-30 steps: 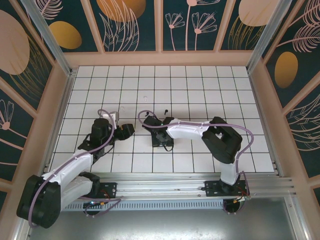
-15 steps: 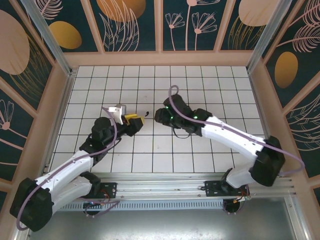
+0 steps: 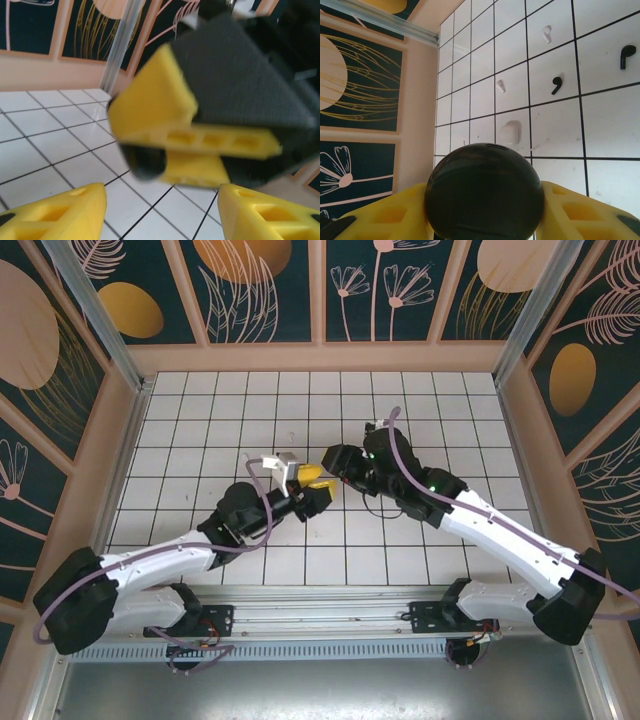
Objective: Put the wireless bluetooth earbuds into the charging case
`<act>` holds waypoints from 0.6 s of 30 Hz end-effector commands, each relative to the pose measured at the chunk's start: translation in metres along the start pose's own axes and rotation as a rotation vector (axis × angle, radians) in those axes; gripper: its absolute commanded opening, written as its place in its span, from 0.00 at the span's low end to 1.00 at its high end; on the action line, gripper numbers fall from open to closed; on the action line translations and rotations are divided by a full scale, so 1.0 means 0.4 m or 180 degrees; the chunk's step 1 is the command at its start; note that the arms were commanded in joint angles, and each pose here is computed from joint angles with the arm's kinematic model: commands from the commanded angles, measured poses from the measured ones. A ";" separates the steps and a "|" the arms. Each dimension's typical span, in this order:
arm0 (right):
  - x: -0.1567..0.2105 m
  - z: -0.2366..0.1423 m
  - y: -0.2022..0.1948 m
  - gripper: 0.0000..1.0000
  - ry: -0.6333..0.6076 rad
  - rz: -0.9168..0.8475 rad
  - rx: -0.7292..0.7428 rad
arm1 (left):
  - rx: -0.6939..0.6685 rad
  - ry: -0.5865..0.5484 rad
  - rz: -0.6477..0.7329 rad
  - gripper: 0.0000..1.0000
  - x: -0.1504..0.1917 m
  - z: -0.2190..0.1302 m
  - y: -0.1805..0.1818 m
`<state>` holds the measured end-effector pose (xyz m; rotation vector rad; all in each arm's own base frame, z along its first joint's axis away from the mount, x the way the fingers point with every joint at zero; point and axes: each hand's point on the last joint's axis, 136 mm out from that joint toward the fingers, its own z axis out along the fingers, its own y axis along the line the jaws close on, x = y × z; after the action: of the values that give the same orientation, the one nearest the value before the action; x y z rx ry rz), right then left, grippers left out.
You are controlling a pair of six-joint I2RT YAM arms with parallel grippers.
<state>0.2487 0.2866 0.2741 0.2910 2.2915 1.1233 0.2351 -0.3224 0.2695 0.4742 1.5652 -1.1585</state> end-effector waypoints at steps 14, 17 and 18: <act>0.022 -0.014 0.032 0.47 0.0089 0.0259 -0.0357 | 0.0052 -0.0466 -0.0367 0.35 -0.063 0.045 0.002; 0.025 -0.010 0.029 0.51 0.0093 0.0267 -0.0360 | 0.0006 -0.0473 -0.0376 0.23 -0.064 0.041 0.008; 0.023 -0.010 0.028 0.56 0.0079 0.0246 -0.0363 | -0.0033 -0.0472 -0.0389 0.20 -0.064 0.039 0.013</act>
<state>0.2455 0.2905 0.2755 0.3577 2.2571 1.2385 0.2521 -0.3328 0.2671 0.3447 1.5631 -1.2269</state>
